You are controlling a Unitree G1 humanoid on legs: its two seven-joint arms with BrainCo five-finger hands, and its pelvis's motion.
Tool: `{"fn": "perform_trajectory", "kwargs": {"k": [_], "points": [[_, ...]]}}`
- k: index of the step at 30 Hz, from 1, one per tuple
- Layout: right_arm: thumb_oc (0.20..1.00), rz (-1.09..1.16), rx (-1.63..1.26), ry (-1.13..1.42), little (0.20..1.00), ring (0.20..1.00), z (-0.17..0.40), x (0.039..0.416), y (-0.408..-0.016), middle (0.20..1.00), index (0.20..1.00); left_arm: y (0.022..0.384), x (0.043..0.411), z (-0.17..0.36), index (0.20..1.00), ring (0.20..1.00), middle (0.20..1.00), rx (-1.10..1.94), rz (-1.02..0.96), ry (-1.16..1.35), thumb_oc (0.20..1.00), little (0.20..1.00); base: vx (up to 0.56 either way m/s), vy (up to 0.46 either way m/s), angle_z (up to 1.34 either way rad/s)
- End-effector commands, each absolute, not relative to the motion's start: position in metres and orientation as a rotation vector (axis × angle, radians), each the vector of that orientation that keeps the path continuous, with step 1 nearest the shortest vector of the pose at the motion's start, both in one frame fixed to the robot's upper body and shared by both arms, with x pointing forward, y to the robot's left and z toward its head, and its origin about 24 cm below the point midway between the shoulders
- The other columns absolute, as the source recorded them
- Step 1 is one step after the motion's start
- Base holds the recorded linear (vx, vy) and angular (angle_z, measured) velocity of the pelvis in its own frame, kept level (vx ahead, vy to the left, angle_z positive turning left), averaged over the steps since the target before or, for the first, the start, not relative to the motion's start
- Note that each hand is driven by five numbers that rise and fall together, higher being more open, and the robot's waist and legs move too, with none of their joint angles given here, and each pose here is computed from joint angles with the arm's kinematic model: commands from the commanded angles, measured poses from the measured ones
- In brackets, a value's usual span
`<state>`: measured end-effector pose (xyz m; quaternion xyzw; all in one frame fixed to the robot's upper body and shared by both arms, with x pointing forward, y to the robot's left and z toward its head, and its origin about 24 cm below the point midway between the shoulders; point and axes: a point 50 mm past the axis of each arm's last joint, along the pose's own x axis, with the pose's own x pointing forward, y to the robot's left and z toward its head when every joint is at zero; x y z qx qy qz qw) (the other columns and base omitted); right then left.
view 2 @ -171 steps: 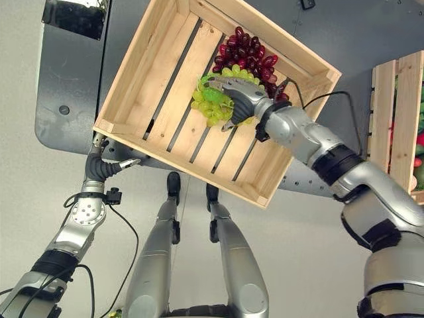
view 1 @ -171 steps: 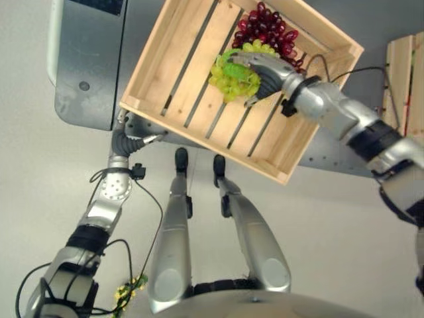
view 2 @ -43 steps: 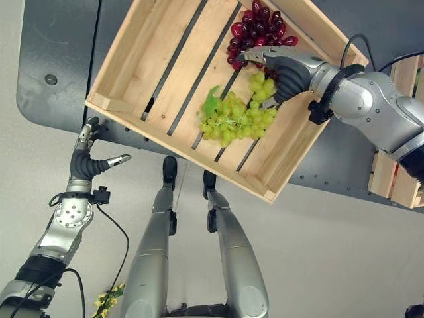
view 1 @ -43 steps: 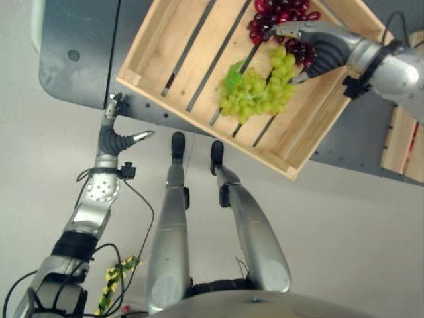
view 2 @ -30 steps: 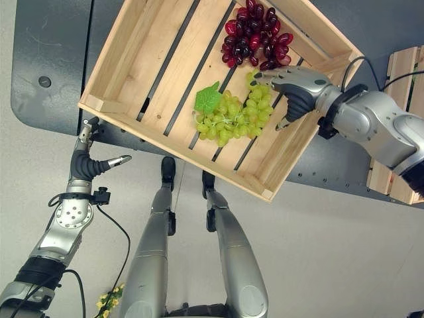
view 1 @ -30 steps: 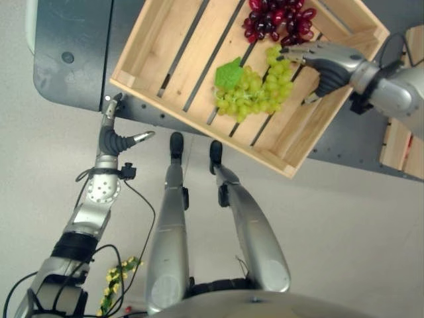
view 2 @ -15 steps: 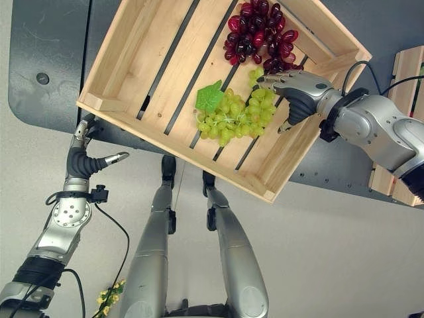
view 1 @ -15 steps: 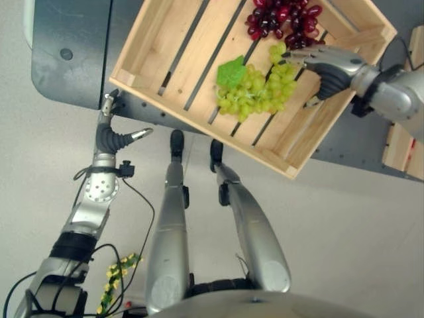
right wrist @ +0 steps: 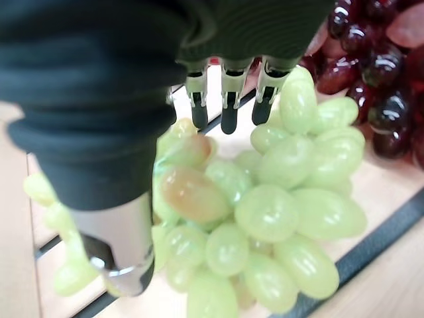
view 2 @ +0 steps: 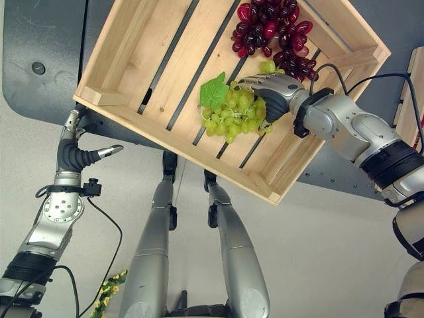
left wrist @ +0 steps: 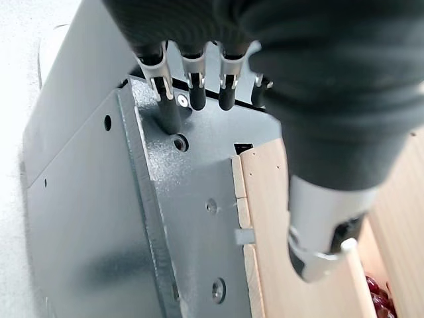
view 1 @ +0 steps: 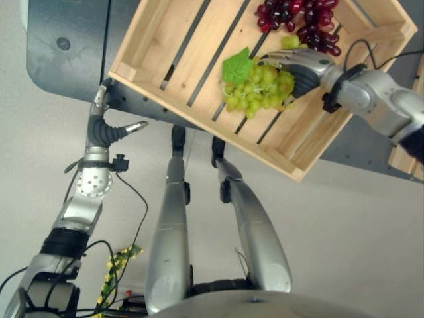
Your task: Pick up the fruits from the basket on one side to the basket on the other side
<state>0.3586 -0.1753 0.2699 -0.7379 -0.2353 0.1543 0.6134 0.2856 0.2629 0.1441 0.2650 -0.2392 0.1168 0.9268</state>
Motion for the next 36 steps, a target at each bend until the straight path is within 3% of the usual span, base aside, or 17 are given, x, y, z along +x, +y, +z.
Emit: {"fn": "perform_trajectory", "kwargs": {"k": [1, 35, 36], "points": [[1.000, 0.336, -1.748, -0.527, 1.000, 1.000, 0.266, 0.361, -0.180, 1.000, 1.000, 0.258, 0.278, 0.133, 1.000, 1.000, 1.000, 0.544, 0.220, -0.466, 1.000, 1.000, 0.00, 0.000, 0.00], [1.000, 0.415, -1.620, -0.471, 1.000, 1.000, 0.247, 0.375, -0.152, 1.000, 1.000, 0.260, 0.279, 0.138, 1.000, 1.000, 1.000, 0.541, 0.226, -0.472, 1.000, 1.000, 0.00, 0.000, 0.00], [0.959, 0.420, -1.617, -0.463, 0.959, 0.959, 0.245, 0.376, -0.152, 0.959, 0.959, 0.261, 0.279, 0.138, 1.000, 1.000, 1.000, 0.541, 0.228, -0.470, 1.000, 1.000, 0.00, 0.000, 0.00]]}}
